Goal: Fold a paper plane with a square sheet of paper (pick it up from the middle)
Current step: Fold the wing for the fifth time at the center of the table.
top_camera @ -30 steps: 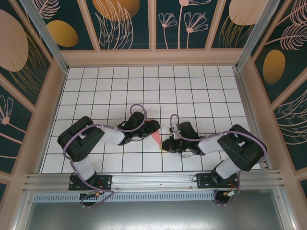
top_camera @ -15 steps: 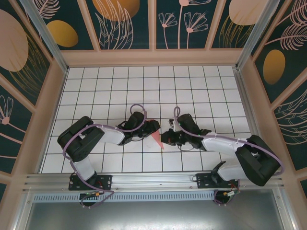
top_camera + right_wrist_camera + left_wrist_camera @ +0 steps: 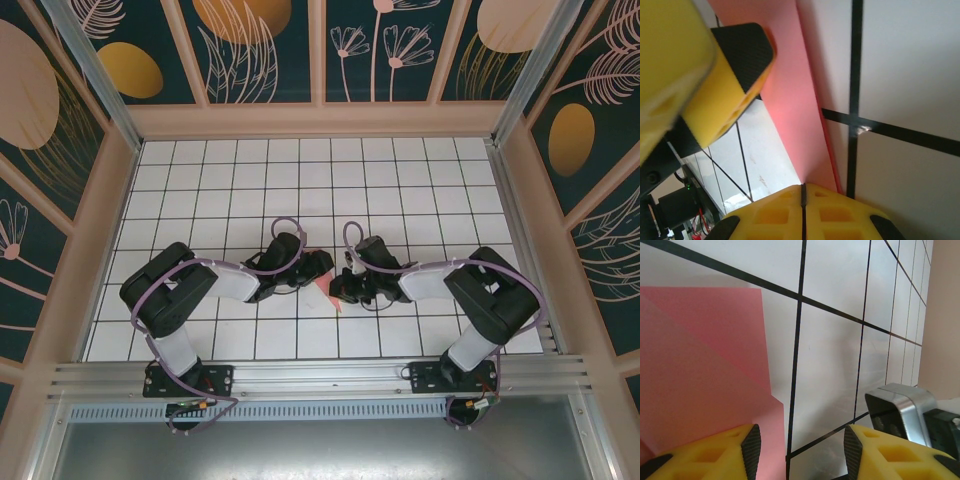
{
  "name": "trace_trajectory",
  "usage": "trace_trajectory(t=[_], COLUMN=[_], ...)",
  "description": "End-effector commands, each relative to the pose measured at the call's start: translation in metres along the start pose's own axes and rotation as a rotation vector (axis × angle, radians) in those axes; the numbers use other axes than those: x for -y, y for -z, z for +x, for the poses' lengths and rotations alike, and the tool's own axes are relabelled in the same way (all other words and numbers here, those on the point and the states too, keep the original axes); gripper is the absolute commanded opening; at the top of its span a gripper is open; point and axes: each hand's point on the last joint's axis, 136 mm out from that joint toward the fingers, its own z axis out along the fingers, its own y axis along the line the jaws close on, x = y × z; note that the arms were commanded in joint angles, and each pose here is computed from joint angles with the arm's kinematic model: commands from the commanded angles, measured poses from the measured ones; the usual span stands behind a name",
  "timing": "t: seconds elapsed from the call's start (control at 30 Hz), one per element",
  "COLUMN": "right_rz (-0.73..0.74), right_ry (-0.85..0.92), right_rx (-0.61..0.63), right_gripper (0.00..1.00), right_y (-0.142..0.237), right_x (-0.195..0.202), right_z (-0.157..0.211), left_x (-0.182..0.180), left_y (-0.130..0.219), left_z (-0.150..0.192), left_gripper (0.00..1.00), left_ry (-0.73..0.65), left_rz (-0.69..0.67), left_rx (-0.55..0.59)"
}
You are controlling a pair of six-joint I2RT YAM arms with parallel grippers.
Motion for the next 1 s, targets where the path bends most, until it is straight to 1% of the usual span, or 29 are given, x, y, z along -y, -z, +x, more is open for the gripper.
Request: trace_trajectory(t=[0.0,0.17,0.57,0.67,0.87,0.97], right_rz=[0.069,0.087,0.115,0.076,-0.046,-0.08], right_ry=[-0.02,-0.038,-0.051,-0.031,0.041,0.063], right_rx=[-0.023,-0.066,-0.061,-0.039,0.037,0.062], right_gripper=[0.07,0.06,0.03,0.03,0.03,0.04], right_y=[-0.003,-0.005,-0.003,0.0,0.016,0.021], right_x=[0.028,0.043,0.049,0.036,-0.016,-0.032], right_z=[0.012,0.029,0.031,0.025,0.001,-0.008], left_x=[-0.044,-0.043,-0.039,-0.04,-0.042,-0.042], left_y=[-0.001,0.0,0.001,0.001,-0.001,-0.001], left_z=[0.012,0.01,0.008,0.009,0.01,0.01], left_gripper=[0.5,0.51,0.51,0.51,0.51,0.51], left_ry=[0.021,0.02,0.012,0.014,0.015,0.017], left_rz=[-0.137,-0.137,-0.129,-0.13,-0.137,-0.134], left_rx=[-0.032,-0.022,-0.018,-0.022,-0.026,-0.025])
